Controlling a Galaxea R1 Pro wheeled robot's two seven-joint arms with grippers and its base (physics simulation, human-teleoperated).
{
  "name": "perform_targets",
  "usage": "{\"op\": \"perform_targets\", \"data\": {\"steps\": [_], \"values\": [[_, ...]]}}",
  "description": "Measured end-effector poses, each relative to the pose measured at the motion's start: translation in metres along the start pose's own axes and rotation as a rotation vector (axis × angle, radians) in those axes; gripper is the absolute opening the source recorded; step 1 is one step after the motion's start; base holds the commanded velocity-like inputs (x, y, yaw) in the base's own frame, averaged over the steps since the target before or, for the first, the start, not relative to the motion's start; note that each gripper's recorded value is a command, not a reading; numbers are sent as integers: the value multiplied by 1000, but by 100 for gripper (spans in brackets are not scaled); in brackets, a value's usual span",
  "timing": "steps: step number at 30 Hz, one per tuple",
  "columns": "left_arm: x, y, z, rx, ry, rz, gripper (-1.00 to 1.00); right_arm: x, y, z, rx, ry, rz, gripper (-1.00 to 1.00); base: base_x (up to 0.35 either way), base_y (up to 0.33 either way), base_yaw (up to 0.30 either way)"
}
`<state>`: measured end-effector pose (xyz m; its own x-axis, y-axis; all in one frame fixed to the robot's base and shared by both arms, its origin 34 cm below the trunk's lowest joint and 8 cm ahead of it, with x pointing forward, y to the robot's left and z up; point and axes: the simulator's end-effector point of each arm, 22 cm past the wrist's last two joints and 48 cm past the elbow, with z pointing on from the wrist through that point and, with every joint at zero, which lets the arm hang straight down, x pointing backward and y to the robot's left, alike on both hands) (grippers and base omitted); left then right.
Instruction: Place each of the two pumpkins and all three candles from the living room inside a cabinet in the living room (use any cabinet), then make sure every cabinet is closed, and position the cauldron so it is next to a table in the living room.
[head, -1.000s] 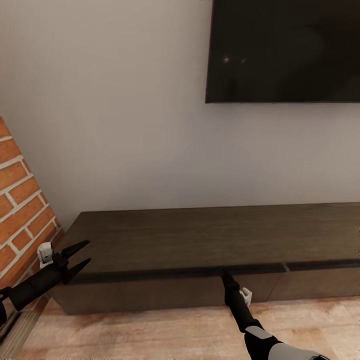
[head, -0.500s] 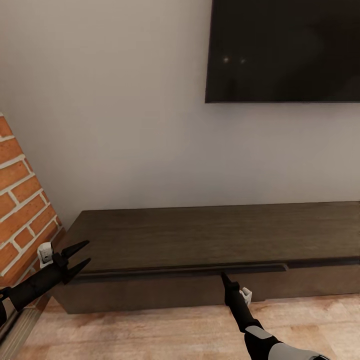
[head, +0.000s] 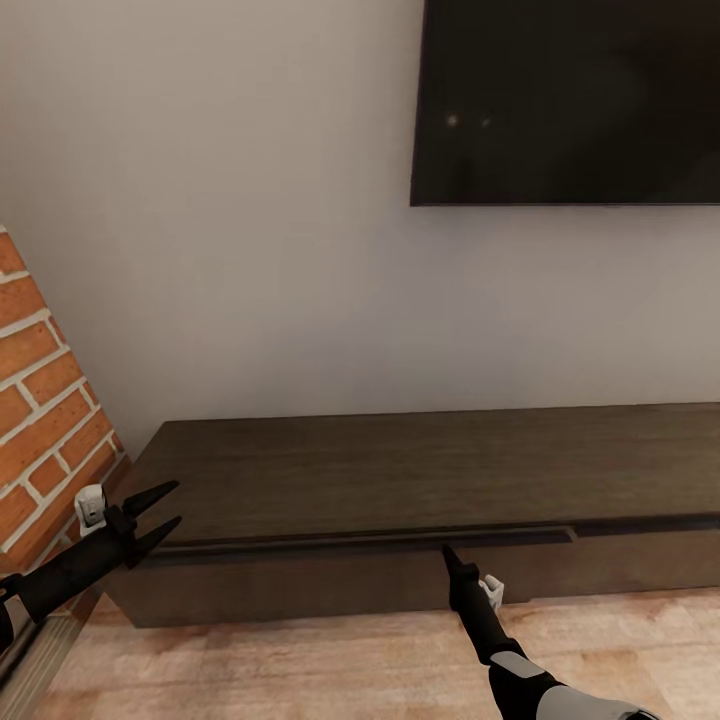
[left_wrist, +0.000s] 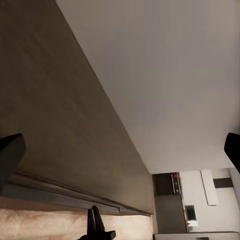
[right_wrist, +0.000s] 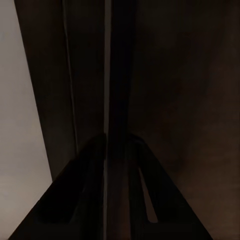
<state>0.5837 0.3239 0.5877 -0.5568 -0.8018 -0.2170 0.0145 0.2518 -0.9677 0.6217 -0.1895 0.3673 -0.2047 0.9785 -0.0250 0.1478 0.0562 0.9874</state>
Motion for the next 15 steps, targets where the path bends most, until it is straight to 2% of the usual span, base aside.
{"op": "perform_targets", "data": {"steps": [10,15], "values": [[0,0,0,0,0,0,100,0,0,0,1,0,1,-100,-1,0,0],[1,0,0,1,1,-1,100,-1,0,1,6,-6,14,-100,-177,0,0]]}}
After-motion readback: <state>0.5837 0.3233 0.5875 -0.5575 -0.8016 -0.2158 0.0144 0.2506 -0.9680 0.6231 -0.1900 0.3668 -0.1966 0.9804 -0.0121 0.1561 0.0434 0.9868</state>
